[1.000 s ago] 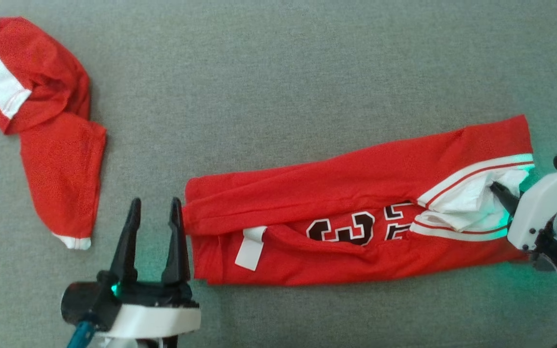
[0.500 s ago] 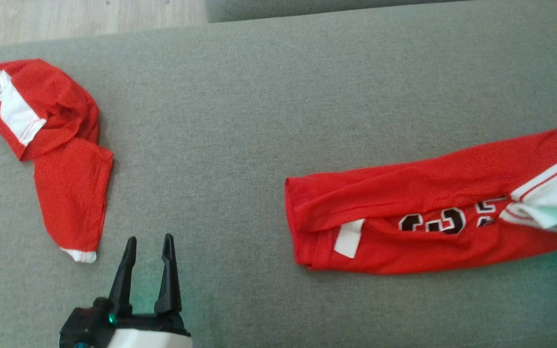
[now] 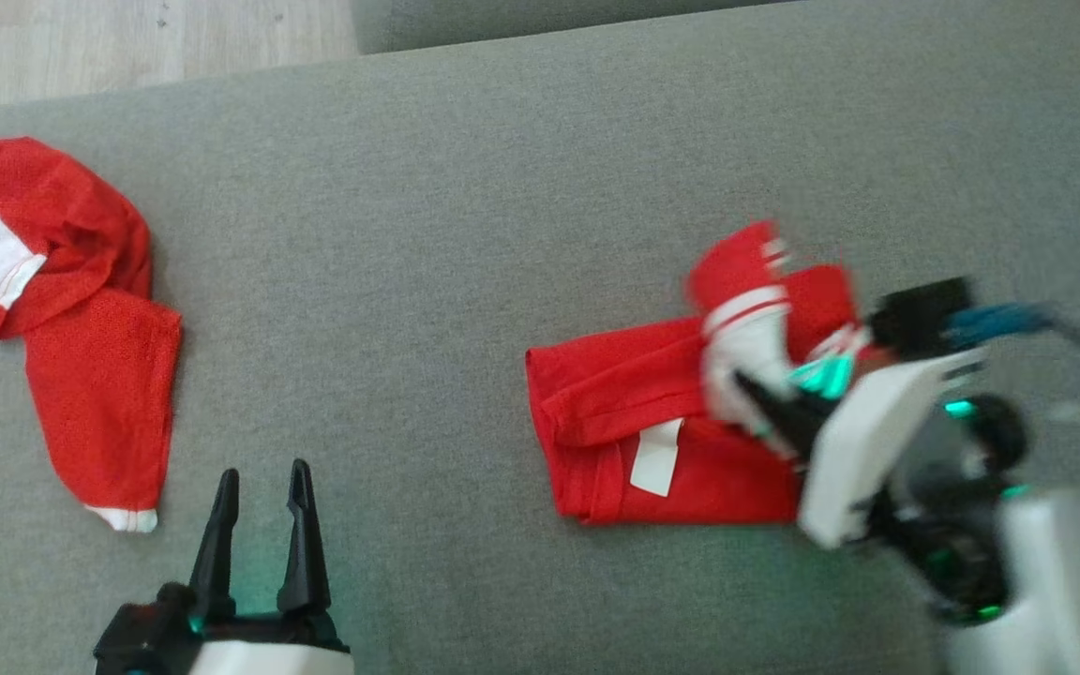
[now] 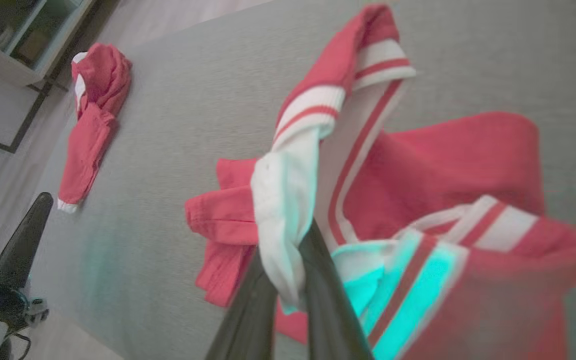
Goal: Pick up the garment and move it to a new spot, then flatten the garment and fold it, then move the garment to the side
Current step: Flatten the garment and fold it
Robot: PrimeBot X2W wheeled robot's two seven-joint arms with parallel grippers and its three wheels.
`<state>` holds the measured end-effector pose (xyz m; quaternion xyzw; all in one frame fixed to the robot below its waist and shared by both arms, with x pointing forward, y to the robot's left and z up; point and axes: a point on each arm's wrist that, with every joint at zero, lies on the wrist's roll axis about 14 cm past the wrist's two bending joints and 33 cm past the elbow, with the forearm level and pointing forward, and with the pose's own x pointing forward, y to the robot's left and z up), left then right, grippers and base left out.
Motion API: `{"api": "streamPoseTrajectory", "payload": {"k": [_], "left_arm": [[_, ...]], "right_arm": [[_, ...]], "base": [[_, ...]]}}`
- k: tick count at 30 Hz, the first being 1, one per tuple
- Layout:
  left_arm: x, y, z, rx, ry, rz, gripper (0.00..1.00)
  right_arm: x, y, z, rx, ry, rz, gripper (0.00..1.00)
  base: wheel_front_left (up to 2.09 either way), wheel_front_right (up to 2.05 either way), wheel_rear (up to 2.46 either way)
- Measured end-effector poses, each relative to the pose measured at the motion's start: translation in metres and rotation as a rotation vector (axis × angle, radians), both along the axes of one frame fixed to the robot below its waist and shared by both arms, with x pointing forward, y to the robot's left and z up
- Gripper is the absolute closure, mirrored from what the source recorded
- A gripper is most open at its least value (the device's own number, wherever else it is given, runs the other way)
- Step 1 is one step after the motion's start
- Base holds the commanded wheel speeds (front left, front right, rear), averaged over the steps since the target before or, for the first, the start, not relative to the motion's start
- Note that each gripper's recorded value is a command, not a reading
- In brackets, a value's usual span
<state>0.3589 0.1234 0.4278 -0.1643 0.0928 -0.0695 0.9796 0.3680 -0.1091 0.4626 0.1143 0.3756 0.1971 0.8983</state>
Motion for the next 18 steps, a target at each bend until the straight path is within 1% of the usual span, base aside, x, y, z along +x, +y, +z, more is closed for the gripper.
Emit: {"api": "streamPoseTrajectory", "payload": {"k": [3,6,9,11,18], "left_arm": [[-0.001,0.001,-0.002,0.002,0.006,0.003,0.00],[-0.003,0.004,-0.003,0.005,0.011,0.013,0.00],[-0.005,0.008,-0.004,0.010,0.016,0.023,0.00],[-0.006,0.010,-0.005,0.011,0.019,0.029,0.00],[-0.009,0.009,-0.006,0.016,0.022,0.026,0.00]], "right_arm": [[-0.005,0.031,-0.009,0.037,-0.011,0.041,1.00],[-0.003,0.040,-0.022,0.042,-0.032,0.039,1.00],[-0.007,0.054,-0.033,0.091,-0.027,0.047,1.00],[-0.009,0.061,-0.039,0.103,-0.020,0.059,1.00],[0.000,0.071,-0.036,0.162,-0.069,0.045,1.00]], "base": [[0.00,0.00,0.00],[0.00,0.00,0.00],[0.00,0.00,0.00],[0.00,0.00,0.00],[0.00,0.00,0.00]]}}
